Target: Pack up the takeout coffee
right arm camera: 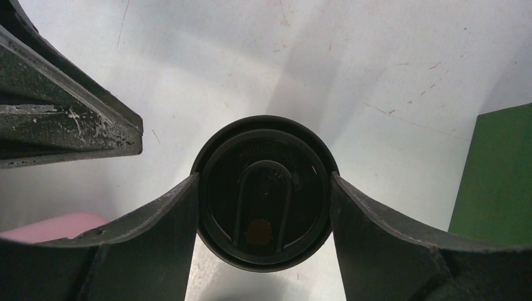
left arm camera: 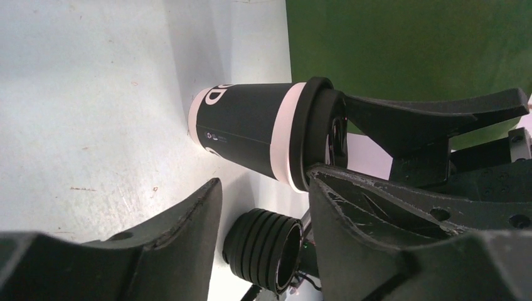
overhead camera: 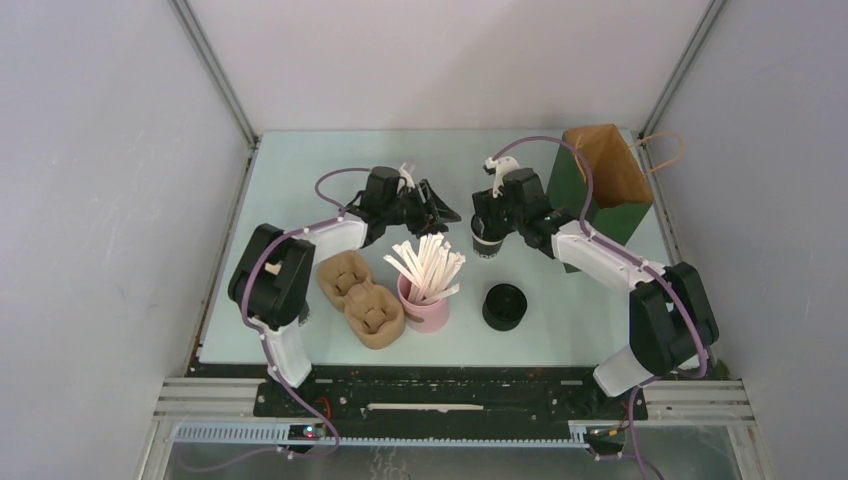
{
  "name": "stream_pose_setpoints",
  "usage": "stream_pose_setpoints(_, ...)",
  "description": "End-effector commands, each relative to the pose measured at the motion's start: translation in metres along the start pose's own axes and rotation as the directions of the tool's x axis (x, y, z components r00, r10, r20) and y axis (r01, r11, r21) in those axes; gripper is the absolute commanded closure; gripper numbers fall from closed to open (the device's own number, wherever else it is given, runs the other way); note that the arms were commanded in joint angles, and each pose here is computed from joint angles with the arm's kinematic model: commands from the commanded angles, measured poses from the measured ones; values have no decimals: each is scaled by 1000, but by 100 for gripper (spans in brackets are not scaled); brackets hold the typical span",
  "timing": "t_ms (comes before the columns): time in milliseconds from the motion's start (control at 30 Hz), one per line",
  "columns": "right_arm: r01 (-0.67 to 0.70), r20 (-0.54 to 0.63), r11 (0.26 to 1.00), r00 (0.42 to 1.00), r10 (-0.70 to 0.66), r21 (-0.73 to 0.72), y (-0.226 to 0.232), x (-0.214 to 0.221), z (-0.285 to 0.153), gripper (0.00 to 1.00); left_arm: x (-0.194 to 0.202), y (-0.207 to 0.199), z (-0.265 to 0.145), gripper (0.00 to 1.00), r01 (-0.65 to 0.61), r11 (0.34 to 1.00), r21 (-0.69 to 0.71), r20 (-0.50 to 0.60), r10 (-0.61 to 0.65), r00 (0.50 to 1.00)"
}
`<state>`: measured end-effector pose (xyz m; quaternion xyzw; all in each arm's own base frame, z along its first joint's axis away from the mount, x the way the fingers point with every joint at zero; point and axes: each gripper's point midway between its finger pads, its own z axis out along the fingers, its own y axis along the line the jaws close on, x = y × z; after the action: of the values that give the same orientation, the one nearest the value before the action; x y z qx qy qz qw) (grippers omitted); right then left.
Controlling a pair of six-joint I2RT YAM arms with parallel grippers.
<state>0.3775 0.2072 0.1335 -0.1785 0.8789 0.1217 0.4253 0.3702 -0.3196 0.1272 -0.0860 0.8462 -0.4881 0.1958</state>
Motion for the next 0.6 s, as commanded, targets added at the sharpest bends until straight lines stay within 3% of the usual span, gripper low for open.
stream_pose_setpoints(0, 45, -158, 998, 987, -39, 33, -2, 43, 3, 25, 3, -24, 3, 46, -45, 997, 62, 1, 45, 999)
stream_pose_setpoints(100, 44, -154, 998, 987, -37, 38, -2, 42, 1, 25, 11, -12, 10, 57, -28, 999, 26, -13, 28, 1000)
stream_pose_setpoints(333, 26, -159, 999, 987, -18, 47, -3, 43, 2, 25, 37, -8, 24, 57, -40, 999, 1, -69, 40, 997)
stream_pose_setpoints(567, 19, -158, 999, 987, -13, 40, -1, 44, 2, 25, 39, 1, 21, 59, -41, 999, -32, -43, 39, 998)
